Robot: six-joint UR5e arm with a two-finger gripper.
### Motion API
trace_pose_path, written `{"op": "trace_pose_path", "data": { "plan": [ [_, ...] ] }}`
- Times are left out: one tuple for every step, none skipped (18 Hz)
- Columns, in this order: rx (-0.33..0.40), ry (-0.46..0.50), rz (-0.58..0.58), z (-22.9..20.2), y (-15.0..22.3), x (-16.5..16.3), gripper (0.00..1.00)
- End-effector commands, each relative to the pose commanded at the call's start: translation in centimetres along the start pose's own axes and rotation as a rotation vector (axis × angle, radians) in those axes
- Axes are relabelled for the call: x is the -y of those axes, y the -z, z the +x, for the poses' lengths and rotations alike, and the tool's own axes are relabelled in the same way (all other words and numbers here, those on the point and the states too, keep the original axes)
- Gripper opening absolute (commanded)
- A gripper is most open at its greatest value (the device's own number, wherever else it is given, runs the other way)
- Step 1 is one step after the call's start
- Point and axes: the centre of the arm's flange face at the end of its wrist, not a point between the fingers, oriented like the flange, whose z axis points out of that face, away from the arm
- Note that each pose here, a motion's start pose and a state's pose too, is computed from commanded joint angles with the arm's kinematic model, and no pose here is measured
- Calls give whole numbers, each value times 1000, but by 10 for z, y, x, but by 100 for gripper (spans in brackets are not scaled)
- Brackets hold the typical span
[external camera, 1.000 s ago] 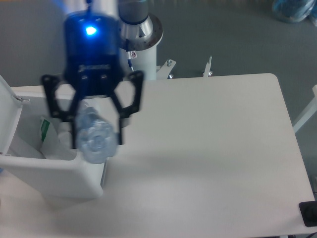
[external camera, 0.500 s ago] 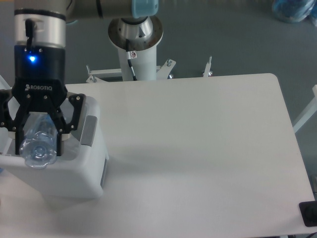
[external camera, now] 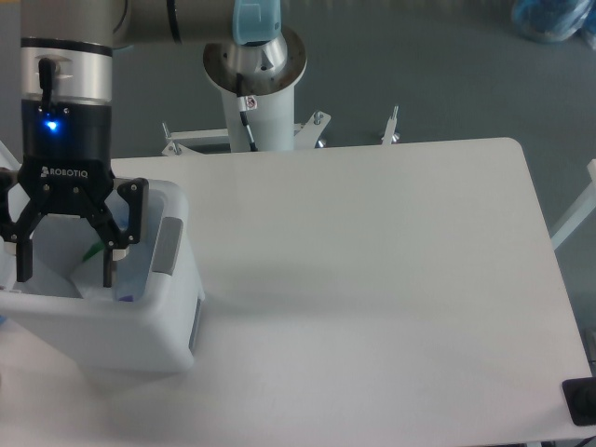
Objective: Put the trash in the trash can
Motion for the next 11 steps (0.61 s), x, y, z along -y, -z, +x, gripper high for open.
{"op": "trace_pose_path", "data": {
  "plan": [
    [7, -8, 10, -5, 2, 5, 100],
    [14, -23, 23, -11, 6, 12, 100],
    [46, -19, 40, -35, 11, 21, 100],
    [73, -19, 53, -58, 12, 29, 100],
    [88, -24, 55, -73, 4, 35, 100],
    [106, -39, 50, -89, -8, 40, 100],
    [128, -59, 55, -109, -10, 46, 100],
    [137, -91, 48, -121, -19, 48, 100],
    [142, -135, 40, -131, -26, 48, 100],
    [160, -189, 26, -147, -30, 47, 100],
    [167, -261, 6, -157, -38, 43, 100]
  ]
}}
